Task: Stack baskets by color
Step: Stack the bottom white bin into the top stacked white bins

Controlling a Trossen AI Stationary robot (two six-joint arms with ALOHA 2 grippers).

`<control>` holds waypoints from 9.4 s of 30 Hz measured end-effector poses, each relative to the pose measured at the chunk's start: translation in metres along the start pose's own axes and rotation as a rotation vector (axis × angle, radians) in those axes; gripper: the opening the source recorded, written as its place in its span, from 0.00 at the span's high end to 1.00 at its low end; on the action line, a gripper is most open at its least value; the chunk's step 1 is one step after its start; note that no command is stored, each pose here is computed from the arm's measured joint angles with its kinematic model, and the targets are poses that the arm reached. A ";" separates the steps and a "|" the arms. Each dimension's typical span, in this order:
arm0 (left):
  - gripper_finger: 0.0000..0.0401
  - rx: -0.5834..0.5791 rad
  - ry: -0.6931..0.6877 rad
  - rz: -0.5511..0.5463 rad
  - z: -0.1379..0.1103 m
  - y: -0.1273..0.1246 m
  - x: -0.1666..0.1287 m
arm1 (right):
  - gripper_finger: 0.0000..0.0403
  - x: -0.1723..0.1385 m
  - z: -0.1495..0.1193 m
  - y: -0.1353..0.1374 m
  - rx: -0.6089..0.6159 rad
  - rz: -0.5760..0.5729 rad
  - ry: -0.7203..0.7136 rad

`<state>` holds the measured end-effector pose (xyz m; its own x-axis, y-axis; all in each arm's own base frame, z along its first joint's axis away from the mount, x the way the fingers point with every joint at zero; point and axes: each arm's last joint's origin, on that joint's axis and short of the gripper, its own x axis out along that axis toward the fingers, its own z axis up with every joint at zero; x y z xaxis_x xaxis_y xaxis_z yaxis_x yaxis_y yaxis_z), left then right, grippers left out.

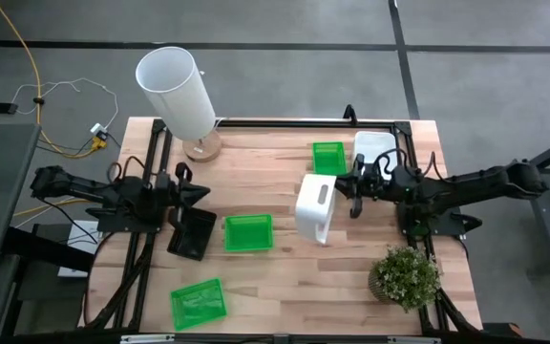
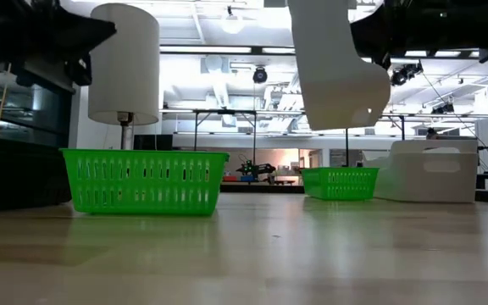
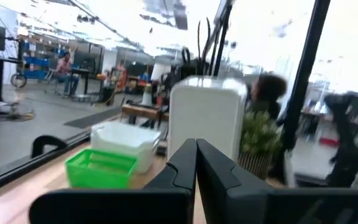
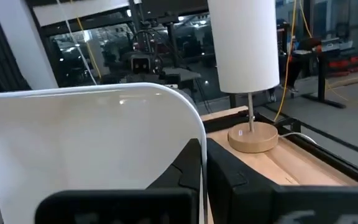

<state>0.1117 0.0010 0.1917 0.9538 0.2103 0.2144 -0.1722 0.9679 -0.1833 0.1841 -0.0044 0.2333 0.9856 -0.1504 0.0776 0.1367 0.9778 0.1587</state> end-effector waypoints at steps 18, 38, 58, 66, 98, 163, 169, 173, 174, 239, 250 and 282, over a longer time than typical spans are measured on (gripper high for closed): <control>1.00 0.041 0.031 -0.056 0.017 -0.013 0.034 | 1.00 0.003 -0.001 0.001 -0.038 0.023 -0.017; 1.00 0.042 0.041 -0.073 0.015 -0.014 0.036 | 1.00 0.020 0.049 -0.009 0.053 -0.390 0.093; 1.00 0.036 0.054 -0.097 0.014 -0.015 0.036 | 1.00 -0.048 0.160 -0.082 0.334 -1.224 0.634; 1.00 0.027 0.055 -0.102 0.014 -0.015 0.036 | 1.00 -0.048 0.132 -0.135 0.482 -1.194 0.733; 1.00 0.016 0.054 -0.123 0.014 -0.016 0.036 | 1.00 -0.067 0.066 -0.154 0.624 -1.311 0.955; 1.00 0.009 0.057 -0.124 0.014 -0.016 0.036 | 0.57 0.023 -0.008 -0.023 0.305 -1.020 1.121; 1.00 0.009 0.057 -0.123 0.014 -0.016 0.036 | 0.69 0.027 -0.015 -0.024 0.292 -1.034 1.152; 1.00 0.009 0.058 -0.124 0.014 -0.016 0.036 | 0.82 0.027 -0.015 -0.024 0.293 -1.032 1.149; 1.00 0.009 0.057 -0.124 0.014 -0.016 0.036 | 0.86 0.027 -0.014 -0.024 0.294 -1.032 1.148; 1.00 0.009 0.058 -0.123 0.014 -0.015 0.036 | 0.79 0.012 -0.008 -0.023 0.365 -0.996 1.134; 1.00 0.009 0.058 -0.123 0.014 -0.016 0.036 | 0.88 0.017 -0.005 -0.023 0.343 -0.978 1.094; 1.00 0.009 0.062 -0.130 0.014 -0.016 0.036 | 1.00 0.017 0.033 -0.014 0.373 -0.934 1.183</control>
<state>0.1451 -0.0048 0.2151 0.9816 0.0744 0.1759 -0.0481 0.9877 -0.1489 0.1955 -0.0259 0.2647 0.1064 -0.2914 -0.9507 0.8711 0.4883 -0.0522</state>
